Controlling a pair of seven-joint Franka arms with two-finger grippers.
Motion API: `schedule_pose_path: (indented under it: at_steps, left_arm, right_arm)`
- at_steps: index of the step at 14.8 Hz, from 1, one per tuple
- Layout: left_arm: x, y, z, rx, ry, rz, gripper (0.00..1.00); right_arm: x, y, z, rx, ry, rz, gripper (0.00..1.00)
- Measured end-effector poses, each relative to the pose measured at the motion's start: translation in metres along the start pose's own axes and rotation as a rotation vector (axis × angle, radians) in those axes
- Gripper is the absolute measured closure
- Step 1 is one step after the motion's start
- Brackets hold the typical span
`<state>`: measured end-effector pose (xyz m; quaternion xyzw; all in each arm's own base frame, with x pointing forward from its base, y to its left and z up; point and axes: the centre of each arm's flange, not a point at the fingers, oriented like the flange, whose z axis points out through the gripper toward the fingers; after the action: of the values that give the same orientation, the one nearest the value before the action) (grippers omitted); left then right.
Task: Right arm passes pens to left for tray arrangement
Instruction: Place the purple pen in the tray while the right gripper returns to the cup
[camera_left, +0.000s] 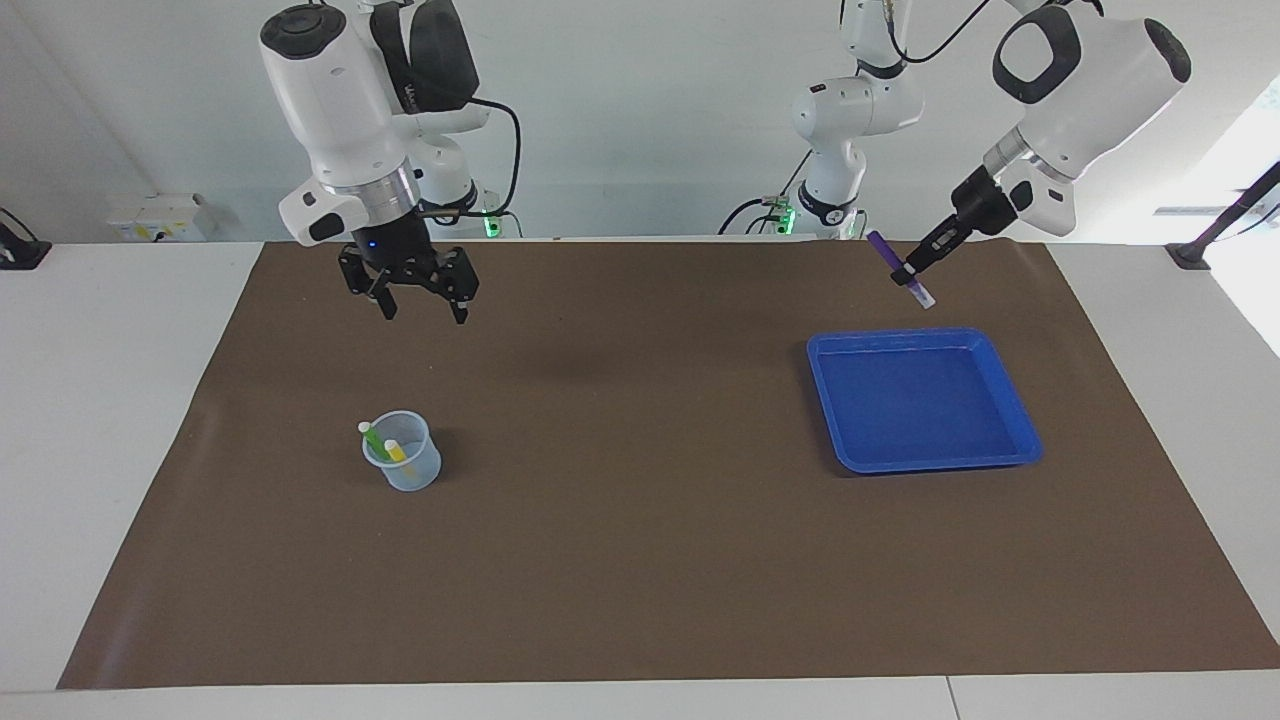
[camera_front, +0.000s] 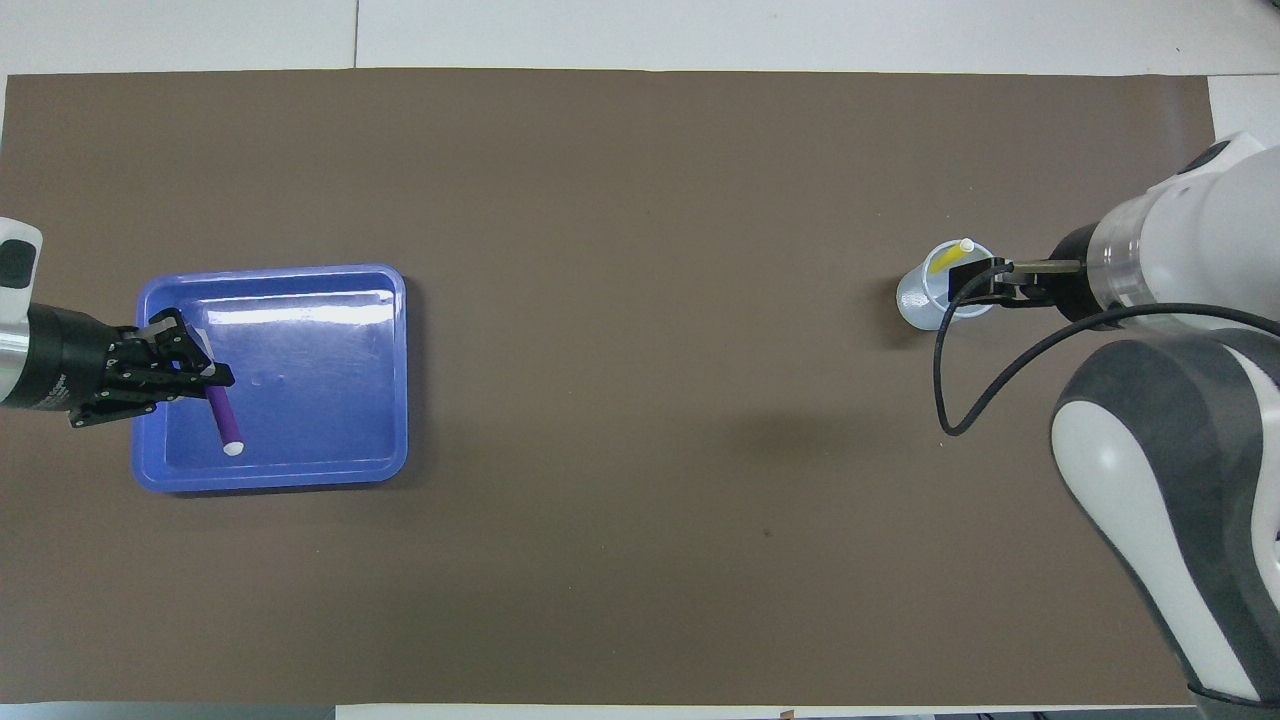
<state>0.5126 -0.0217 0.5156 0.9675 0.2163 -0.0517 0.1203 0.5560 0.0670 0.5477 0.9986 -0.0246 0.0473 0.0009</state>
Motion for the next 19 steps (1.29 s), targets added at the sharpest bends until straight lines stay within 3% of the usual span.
schedule_pose_path:
  at_steps: [3, 8, 16, 19]
  left_arm:
    - [0.042, -0.003, 0.032, 0.113, 0.022, 0.174, 0.83]
    - [0.086, 0.013, 0.096, 0.187, 0.049, 0.351, 0.83]
    - [0.083, 0.036, 0.164, 0.21, 0.049, 0.488, 0.83]
    - [0.079, 0.031, 0.181, 0.214, 0.033, 0.488, 0.83]
  right_arm:
    - [0.018, 0.017, 0.027, -0.003, 0.011, -0.053, 0.0]
    - [0.055, 0.016, 0.073, 0.002, 0.054, -0.128, 0.04]
    - [0.08, 0.013, 0.133, 0.004, 0.06, -0.232, 0.13]
    - [0.077, 0.013, 0.145, 0.003, 0.04, -0.262, 0.22]
